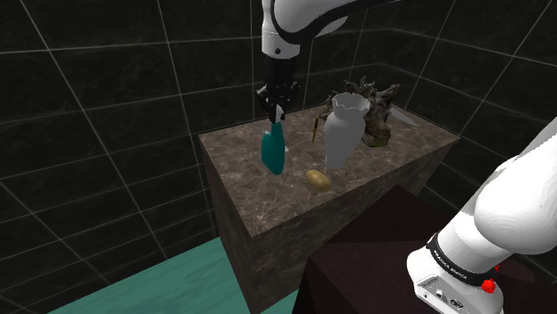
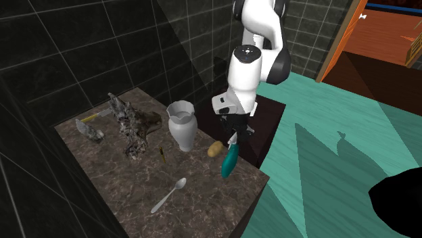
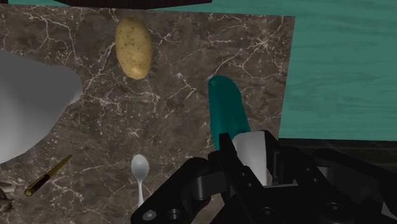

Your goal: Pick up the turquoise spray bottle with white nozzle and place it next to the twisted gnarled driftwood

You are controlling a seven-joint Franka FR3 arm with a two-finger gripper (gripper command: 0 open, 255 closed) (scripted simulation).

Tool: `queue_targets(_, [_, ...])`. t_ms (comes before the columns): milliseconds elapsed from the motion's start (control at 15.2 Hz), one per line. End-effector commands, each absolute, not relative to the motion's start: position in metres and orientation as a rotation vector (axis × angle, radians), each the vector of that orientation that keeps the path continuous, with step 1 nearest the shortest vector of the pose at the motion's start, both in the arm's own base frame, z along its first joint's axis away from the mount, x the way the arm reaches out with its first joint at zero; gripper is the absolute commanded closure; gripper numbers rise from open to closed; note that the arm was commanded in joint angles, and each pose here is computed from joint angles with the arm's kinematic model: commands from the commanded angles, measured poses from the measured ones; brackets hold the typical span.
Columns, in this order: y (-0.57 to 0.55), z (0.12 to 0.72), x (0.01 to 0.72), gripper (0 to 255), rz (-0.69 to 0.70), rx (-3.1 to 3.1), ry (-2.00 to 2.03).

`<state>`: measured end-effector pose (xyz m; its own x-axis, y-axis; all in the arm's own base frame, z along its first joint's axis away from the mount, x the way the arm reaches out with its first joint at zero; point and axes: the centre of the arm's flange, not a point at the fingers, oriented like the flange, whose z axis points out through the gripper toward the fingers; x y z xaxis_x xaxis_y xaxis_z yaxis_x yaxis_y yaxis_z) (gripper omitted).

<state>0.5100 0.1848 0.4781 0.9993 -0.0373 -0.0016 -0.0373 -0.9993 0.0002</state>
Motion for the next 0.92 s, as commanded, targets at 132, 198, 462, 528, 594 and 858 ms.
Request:
queue_targets(132, [0.184,0.499,0.51,255,-0.003,3.141,-0.058])
queue_targets(198, [0.184,0.504,0.51,255,-0.003,3.141,-0.058])
queue_targets(462, [0.184,0.525,0.51,255,-0.003,3.141,-0.058])
queue_targets(528, [0.184,0.53,0.51,255,-0.003,3.141,-0.058])
queue_targets(594, [0.184,0.536,0.51,255,-0.003,3.141,-0.058])
queue_targets(858, [0.184,0.557,0.51,255,-0.003,3.141,-0.058])
